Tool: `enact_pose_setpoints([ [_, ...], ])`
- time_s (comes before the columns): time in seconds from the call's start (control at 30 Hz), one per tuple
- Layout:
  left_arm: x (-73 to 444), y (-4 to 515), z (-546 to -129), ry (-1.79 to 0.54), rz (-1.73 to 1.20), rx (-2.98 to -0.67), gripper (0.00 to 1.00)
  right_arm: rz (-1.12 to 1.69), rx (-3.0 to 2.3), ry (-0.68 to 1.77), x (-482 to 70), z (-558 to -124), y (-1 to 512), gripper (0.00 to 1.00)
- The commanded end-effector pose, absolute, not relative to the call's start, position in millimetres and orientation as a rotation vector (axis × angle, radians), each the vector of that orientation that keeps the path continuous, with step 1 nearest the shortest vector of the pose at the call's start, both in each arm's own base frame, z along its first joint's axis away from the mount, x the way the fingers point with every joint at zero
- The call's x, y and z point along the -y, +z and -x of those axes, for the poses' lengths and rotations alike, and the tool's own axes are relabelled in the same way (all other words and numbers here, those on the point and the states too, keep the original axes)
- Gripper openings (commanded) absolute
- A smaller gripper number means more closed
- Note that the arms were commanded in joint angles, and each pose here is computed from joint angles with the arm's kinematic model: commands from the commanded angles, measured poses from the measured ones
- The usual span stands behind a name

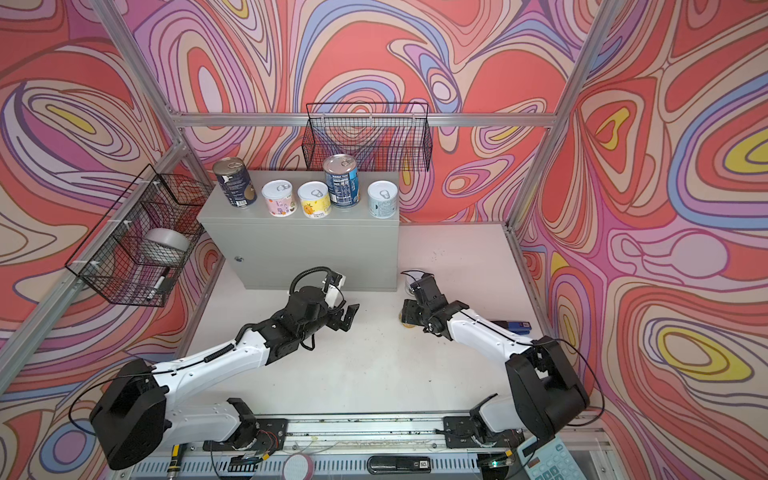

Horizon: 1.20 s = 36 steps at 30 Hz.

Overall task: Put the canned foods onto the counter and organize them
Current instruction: 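Lift the yellow-and-white can and carry it toward the left gripper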

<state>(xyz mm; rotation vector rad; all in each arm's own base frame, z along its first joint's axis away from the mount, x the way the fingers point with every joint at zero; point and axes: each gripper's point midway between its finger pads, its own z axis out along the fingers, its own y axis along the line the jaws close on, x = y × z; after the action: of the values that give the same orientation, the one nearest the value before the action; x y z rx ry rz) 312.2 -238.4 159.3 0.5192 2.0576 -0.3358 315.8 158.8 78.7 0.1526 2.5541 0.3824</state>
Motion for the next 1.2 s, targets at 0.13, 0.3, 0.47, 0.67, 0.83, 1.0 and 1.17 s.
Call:
enact_pose_setpoints([
  [0.13, 240, 140, -305, -0.363, -0.521, -2.123, 0.98, -0.103, -2.465, 0.467, -171, -328, 111, 0.36],
  [0.3, 237, 137, -304, -0.358, -0.513, -2.116, 0.98, -0.066, -2.439, 0.508, -178, -331, 132, 0.35],
  [0.47, 236, 131, -301, -0.361, -0.516, -2.131, 0.98, -0.047, -2.429, 0.509, -180, -334, 143, 0.34],
  [0.67, 236, 127, -298, -0.383, -0.511, -2.130, 0.98, -0.029, -2.421, 0.517, -181, -332, 154, 0.34],
  [0.83, 232, 129, -295, -0.368, -0.527, -2.111, 0.97, -0.002, -2.414, 0.535, -182, -329, 168, 0.34],
  [1.0, 240, 131, -292, -0.424, -0.545, -2.094, 0.95, 0.019, -2.426, 0.543, -182, -323, 173, 0.34],
  [1.17, 257, 131, -291, -0.524, -0.566, -2.077, 0.91, 0.027, -2.416, 0.580, -185, -319, 184, 0.34],
])
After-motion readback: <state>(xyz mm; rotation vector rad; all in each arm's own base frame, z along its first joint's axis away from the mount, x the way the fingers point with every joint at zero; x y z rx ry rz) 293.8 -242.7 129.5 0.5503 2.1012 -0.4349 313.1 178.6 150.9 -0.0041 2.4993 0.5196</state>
